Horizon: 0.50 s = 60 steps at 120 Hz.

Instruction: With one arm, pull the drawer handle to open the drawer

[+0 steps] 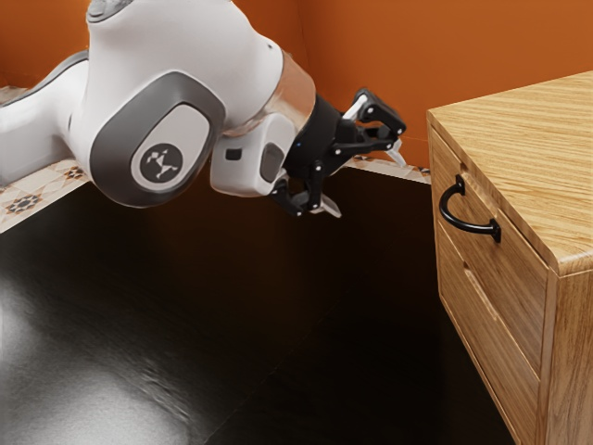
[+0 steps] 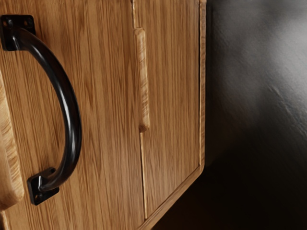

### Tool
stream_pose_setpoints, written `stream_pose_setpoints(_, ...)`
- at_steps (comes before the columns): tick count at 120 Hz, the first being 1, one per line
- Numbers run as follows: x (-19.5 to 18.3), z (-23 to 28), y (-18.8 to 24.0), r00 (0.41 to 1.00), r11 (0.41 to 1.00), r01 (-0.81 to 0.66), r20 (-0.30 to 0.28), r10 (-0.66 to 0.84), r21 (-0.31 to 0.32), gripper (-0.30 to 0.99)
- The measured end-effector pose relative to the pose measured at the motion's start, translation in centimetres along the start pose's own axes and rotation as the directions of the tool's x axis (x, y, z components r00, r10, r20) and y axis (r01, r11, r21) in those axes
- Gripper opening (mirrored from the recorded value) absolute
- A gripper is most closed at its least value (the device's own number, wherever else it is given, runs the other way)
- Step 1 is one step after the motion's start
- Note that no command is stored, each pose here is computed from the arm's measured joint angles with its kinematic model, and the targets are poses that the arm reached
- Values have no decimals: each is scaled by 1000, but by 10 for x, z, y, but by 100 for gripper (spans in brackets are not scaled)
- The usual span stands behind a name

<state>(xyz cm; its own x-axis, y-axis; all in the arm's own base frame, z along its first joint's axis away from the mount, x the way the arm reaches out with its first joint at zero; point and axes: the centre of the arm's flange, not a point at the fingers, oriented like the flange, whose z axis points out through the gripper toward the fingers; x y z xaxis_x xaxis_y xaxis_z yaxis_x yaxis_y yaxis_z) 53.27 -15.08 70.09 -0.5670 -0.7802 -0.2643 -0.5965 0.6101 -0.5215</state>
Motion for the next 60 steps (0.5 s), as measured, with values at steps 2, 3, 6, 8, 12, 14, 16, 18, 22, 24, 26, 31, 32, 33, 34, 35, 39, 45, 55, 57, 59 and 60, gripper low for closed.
stream_pose_setpoints(2,2,1,0,1000,1000,-6,-2,6,1,69)
stream_pose_setpoints(3,3,2,-1,1000,1000,-9,-3,9,1,69)
stream_pose_setpoints(6,6,3,-2,1000,1000,-18,-5,18,3,69)
stream_pose_setpoints(8,7,4,-2,1000,1000,-23,-6,23,4,69)
stream_pose_setpoints(12,9,5,-2,1000,1000,-30,-7,30,6,69)
stream_pose_setpoints(14,10,6,-2,999,999,-34,-8,34,7,69)
stream_pose_setpoints(16,11,7,-2,999,999,-37,-8,37,8,69)
stream_pose_setpoints(18,11,8,-1,999,999,-40,-9,40,7,69)
stream_pose_setpoints(22,13,11,1,999,999,-45,-11,45,6,69)
stream_pose_setpoints(24,13,12,1,999,999,-48,-12,48,7,69)
stream_pose_setpoints(26,15,13,2,999,999,-51,-13,51,8,69)
stream_pose_setpoints(31,19,15,1,998,998,-62,-15,62,15,69)
stream_pose_setpoints(32,20,15,0,998,998,-64,-16,65,17,69)
stream_pose_setpoints(33,21,15,0,998,998,-67,-17,67,19,69)
stream_pose_setpoints(34,22,15,-1,997,997,-70,-17,70,21,69)
stream_pose_setpoints(35,23,15,-1,997,997,-73,-18,73,23,69)
stream_pose_setpoints(39,28,16,-3,996,996,-83,-21,84,29,69)
stream_pose_setpoints(45,32,18,-4,995,995,-93,-21,94,37,69)
stream_pose_setpoints(55,32,26,-1,995,994,-100,-20,101,37,69)
stream_pose_setpoints(57,32,28,-1,995,994,-101,-19,102,37,69)
stream_pose_setpoints(59,32,30,-1,995,994,-102,-18,103,36,69)
stream_pose_setpoints(60,32,31,-1,994,994,-103,-18,104,36,69)
